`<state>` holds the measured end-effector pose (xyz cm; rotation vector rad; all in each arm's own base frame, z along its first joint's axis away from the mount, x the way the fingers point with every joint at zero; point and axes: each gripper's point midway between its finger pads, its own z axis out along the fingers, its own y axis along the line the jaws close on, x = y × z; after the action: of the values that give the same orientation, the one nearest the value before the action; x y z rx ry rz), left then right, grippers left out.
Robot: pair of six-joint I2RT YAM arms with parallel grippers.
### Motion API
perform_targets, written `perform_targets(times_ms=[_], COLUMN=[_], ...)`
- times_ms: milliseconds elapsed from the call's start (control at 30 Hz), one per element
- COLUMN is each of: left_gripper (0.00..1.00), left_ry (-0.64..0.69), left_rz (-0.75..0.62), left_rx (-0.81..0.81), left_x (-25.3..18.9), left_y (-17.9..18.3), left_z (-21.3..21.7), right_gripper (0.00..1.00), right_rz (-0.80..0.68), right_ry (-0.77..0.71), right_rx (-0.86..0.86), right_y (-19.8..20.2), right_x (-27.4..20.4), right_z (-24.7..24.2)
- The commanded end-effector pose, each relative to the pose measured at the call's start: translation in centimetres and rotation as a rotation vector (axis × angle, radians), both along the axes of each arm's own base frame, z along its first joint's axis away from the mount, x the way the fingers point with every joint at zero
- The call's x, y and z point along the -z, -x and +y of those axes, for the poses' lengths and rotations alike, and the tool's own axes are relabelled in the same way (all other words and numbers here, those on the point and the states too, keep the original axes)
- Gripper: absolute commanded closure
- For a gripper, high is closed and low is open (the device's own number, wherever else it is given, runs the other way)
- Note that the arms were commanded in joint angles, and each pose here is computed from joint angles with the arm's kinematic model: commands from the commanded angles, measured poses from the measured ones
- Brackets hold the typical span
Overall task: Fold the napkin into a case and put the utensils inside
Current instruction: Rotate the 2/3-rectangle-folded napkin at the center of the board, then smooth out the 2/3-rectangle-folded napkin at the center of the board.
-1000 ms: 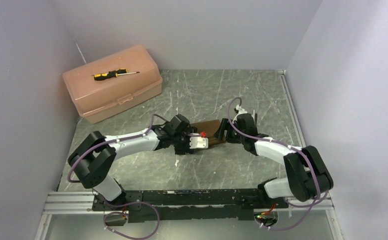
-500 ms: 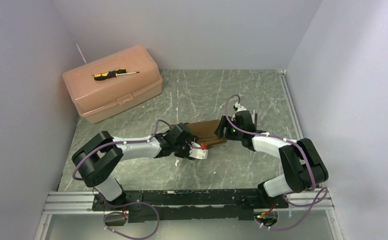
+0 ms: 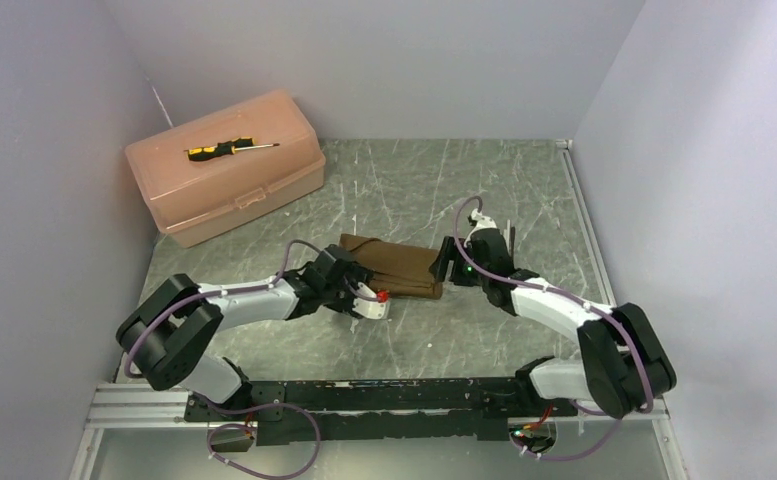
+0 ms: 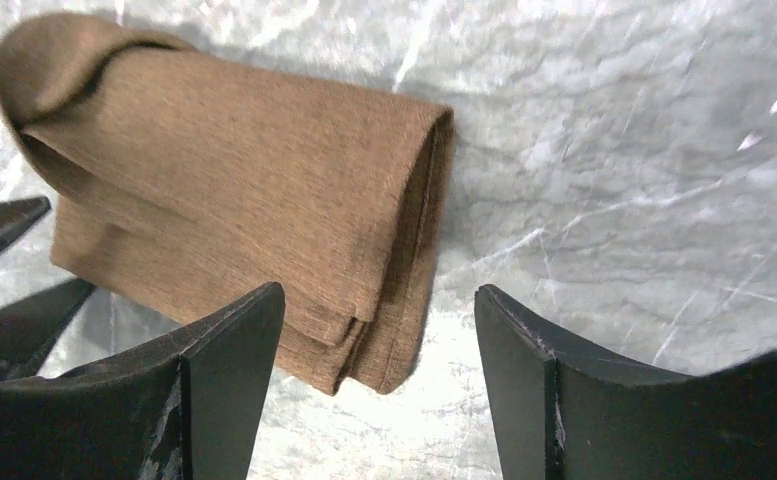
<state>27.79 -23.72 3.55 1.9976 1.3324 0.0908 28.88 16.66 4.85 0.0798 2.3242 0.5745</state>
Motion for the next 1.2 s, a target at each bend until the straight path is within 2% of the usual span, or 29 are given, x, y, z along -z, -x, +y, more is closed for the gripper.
perform_targets(times_ms=[0, 67, 200, 267, 433, 500, 633, 700, 900, 1167], left_gripper=[0.28, 0.21, 0.12, 0.11, 0.10, 0.12, 0.16, 0.18, 0.26, 0.43], left_ry=[-0.062, 0.033, 0.241, 0.306, 0.472, 0.516, 0.627, 0.672, 0.654, 0.585], left_rz=[0.110, 0.170, 0.380, 0.433, 0.532, 0.595, 0.777, 0.869, 0.988, 1.003], left_rx=[-0.045, -0.105, -0.325, -0.454, -0.813, -0.941, -1.113, -1.151, -1.222, -1.357], left_x=[0.7, -2.1, -7.0, -8.4, -10.0, -10.1, -9.9, -9.5, -7.3, -4.9], left_y=[2.4, 3.2, 5.1, 4.8, 0.0, -2.3, -5.7, -6.2, -6.1, -8.6], left_z=[2.5, 2.0, 2.5, 3.1, 4.7, 5.0, 4.9, 4.7, 4.4, 6.1], right_gripper=[0.26, 0.28, 0.42, 0.49, 0.65, 0.68, 0.72, 0.73, 0.75, 0.79], right_rz=[-0.162, -0.211, -0.259, -0.268, -0.260, -0.243, -0.223, -0.211, -0.185, -0.206], right_ry=[0.032, 0.017, 0.019, 0.012, -0.045, -0.075, -0.126, -0.121, -0.158, -0.202], right_rx=[0.015, -0.016, -0.109, -0.150, -0.239, -0.275, -0.348, -0.385, -0.458, -0.491], right_y=[-2.6, -3.5, -4.8, -5.1, -5.4, -5.4, -5.2, -4.7, -3.6, -4.1], right_x=[-5.2, -7.0, -8.5, -8.7, -8.1, -7.6, -6.8, -6.0, -4.6, -4.5], right_z=[-0.4, 0.6, 4.2, 6.2, 10.4, 11.8, 14.9, 16.3, 19.1, 21.4])
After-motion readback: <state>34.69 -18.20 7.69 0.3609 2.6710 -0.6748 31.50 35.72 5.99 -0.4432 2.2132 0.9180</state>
